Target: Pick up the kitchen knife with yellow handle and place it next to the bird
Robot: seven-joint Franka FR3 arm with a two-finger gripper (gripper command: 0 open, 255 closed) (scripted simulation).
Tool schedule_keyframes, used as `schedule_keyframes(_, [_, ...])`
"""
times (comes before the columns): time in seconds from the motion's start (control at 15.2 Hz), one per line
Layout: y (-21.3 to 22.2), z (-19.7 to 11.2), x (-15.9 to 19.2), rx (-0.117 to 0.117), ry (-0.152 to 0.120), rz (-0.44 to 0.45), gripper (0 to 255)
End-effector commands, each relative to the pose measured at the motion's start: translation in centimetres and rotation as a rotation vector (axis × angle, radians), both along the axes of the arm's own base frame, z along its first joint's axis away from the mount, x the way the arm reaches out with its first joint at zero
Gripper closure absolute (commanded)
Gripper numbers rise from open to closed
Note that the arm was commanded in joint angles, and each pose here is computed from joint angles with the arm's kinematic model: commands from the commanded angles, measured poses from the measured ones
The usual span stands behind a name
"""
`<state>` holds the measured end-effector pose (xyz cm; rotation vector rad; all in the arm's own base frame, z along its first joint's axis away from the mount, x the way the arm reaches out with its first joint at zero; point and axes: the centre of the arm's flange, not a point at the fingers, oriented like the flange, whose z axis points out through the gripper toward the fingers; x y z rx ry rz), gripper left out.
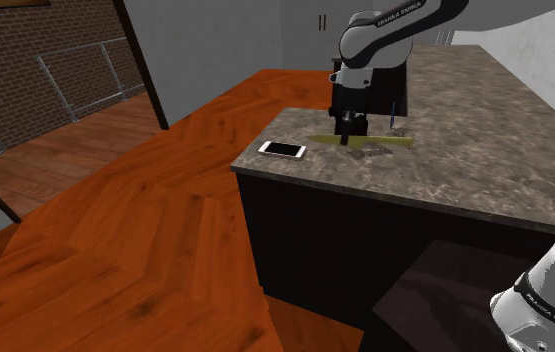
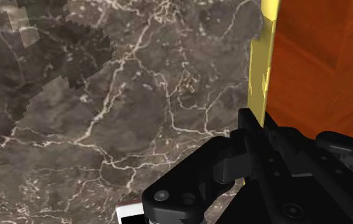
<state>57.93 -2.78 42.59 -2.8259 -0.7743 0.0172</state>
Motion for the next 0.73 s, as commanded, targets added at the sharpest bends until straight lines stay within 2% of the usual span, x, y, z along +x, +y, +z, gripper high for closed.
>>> schedule_keyframes(0.0, [0.0, 1.0, 0.1, 0.0, 0.0, 0.0, 255])
schedule_keyframes(0.13, [0.0, 1.9, 0.1, 0.0, 0.0, 0.0, 255])
schedule_keyframes(0.66, [-6.3, 1.9, -8.3, 0.0, 0.0, 0.0, 255])
